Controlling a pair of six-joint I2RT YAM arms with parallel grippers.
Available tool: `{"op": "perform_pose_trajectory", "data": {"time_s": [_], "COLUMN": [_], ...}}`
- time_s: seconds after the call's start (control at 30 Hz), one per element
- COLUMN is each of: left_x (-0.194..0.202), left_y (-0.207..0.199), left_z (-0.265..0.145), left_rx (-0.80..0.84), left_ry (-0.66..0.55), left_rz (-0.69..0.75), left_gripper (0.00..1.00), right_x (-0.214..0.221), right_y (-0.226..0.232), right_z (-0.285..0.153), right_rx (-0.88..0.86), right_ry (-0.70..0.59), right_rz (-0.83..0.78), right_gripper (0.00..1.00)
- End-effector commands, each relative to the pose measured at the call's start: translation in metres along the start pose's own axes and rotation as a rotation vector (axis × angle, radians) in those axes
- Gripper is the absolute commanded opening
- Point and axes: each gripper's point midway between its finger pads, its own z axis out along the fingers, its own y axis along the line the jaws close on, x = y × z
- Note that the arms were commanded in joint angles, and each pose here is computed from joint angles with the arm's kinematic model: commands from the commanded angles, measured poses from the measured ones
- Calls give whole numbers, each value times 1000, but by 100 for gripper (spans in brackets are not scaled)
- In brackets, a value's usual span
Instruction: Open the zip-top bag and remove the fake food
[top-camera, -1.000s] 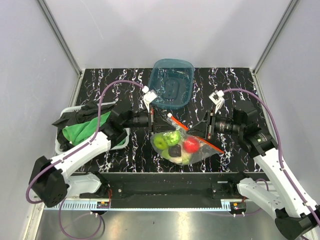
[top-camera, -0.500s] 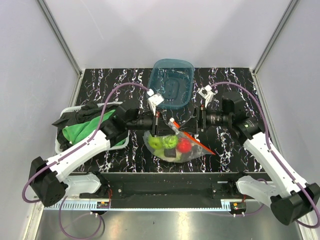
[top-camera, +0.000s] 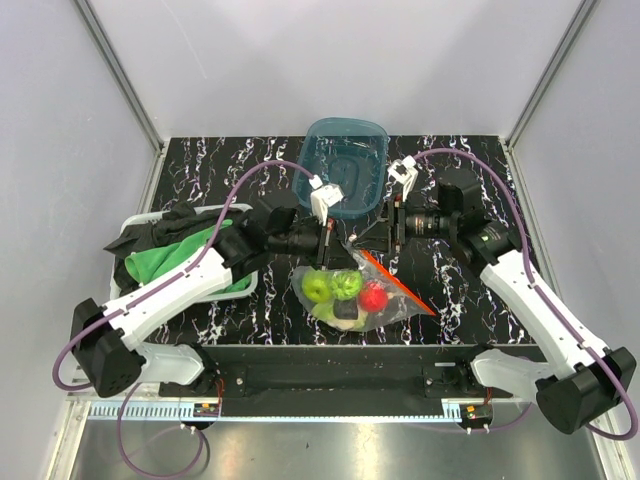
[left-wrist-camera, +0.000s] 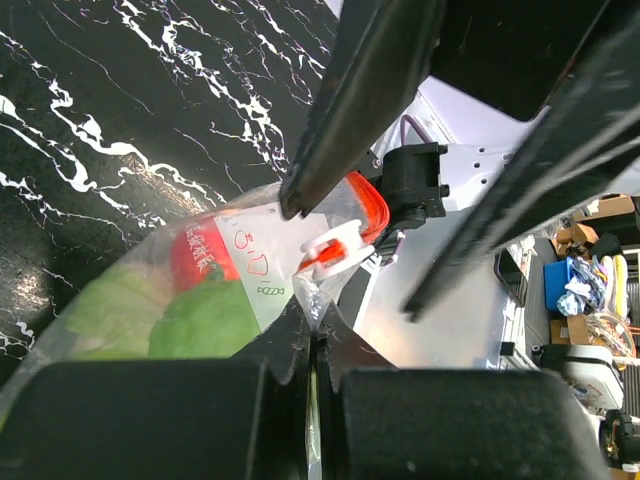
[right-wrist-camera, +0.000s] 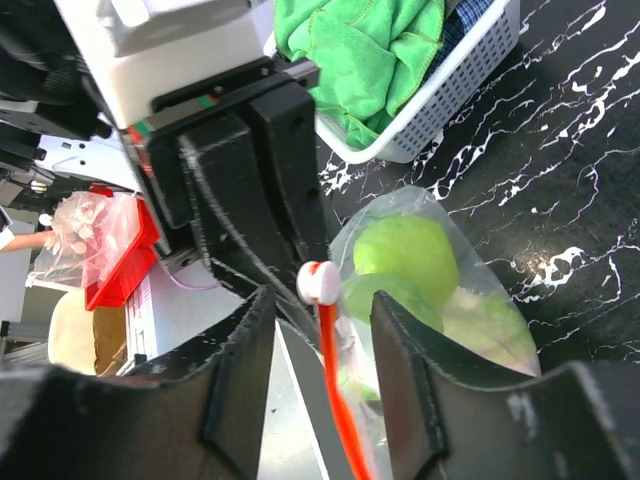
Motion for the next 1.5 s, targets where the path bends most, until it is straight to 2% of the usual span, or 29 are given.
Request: {"op": "perform_pose_trajectory", "data": {"time_s": [0.0,0.2,0.23,0.3,0.33,0.37,0.53,0.63,0.67,0.73,0.87,0.9,0.93,1.0,1.03,1.1,1.13,1.2,1.23,1.27,1.33,1.37,1.47], "left_x": [-28,-26,-25,-26,-26,-26,-31,-31,-37,-30,-27,-23,-22,-19,-19,-20,-22,-21,-20,-19,-17,-18,-27], "left_y": [-26,-28,-27,-21,-19,-15,0,-10,-19,-34,-38,-41,-41,-43,-45,-45,-47,-46,-46,-45,-40,-35,-26], "left_z": [-5,-3,-3,-5,-6,-9,-18,-21,-21,-23,-20,-19,-16,-16,-16,-15,-15,-12,-11,-9,-8,-8,-14], "left_rx": [57,68,64,30,14,-11,-79,-19,28,123,156,176,186,205,215,217,222,232,238,239,220,196,135], "left_ry": [-65,-53,-55,-67,-74,-81,-128,-135,-160,-137,-105,-86,-70,-51,-45,-46,-47,-25,-15,-7,-5,-13,-59], "left_rz": [50,57,57,60,61,48,-12,12,37,61,54,54,52,68,75,100,116,109,107,100,104,104,100], "left_gripper": [0,0,0,0,0,0,0,0,0,0,1,5,18,33,45,52,51,43,36,20,5,0,0], "right_x": [-17,-23,-24,-23,-21,-19,-1,10,11,9,-3,-8,-9,-11,-12,-11,-10,-11,-12,-12,-12,-10,-5], "right_y": [9,3,3,5,4,4,8,6,6,10,22,24,25,26,27,28,28,29,31,33,33,34,29], "right_z": [2,6,6,5,4,3,-5,-7,-8,-9,-8,-7,-7,-6,-6,-4,-4,-4,-5,-6,-8,-9,-9], "right_rx": [-21,0,0,-3,2,5,-13,-10,-5,-19,-63,-69,-72,-82,-85,-103,-106,-104,-106,-108,-103,-102,-77], "right_ry": [-30,-30,-31,-30,-29,-31,-29,-32,-39,-61,-65,-73,-74,-76,-77,-62,-59,-51,-52,-52,-56,-51,-38], "right_rz": [-67,-64,-67,-73,-72,-77,-70,-55,-47,-57,-14,-15,-8,-10,-8,-4,-2,5,2,1,-7,-6,2], "right_gripper": [49,33,24,16,6,2,0,0,0,0,0,0,0,0,0,0,0,0,0,0,0,0,0]}}
